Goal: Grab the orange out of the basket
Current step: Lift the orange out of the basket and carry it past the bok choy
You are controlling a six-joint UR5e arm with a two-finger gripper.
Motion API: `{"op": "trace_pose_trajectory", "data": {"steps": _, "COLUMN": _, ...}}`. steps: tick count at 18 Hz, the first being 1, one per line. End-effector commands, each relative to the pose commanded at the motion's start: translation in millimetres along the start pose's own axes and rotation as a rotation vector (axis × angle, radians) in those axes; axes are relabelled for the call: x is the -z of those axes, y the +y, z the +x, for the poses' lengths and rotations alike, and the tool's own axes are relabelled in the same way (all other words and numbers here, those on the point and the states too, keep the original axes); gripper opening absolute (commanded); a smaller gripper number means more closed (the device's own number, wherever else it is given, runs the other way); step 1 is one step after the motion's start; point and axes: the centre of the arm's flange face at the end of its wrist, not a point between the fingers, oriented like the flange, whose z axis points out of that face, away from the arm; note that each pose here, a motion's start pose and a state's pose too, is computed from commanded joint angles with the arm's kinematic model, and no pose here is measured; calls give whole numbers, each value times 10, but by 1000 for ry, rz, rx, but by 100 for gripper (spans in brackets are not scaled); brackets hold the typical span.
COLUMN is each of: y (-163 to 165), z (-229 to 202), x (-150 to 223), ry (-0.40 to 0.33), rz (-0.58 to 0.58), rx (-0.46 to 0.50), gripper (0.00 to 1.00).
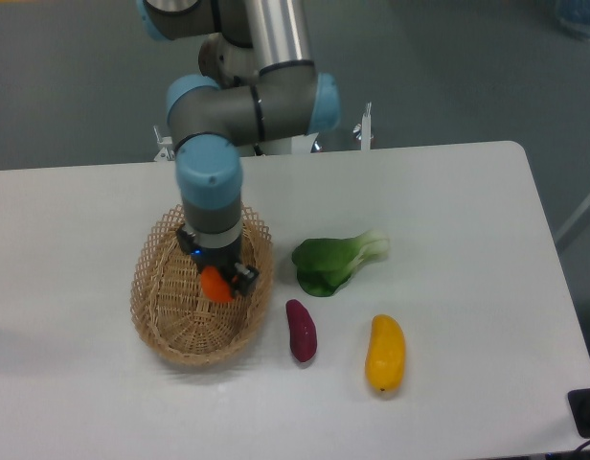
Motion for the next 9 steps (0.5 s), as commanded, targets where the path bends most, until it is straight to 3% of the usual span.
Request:
{"op": "trace_pose_trajectory", "data": {"steps": 3, "y": 284, "z": -606, "x": 200, "ry": -42, "rz": 28, "rx": 70, "gripper": 47}}
{"op": "trace_pose_trajectory", "data": {"steps": 9, "y": 1185, "z": -1455, "x": 329, "ry": -82, "rz": 12, "rx": 66, "gripper": 47}}
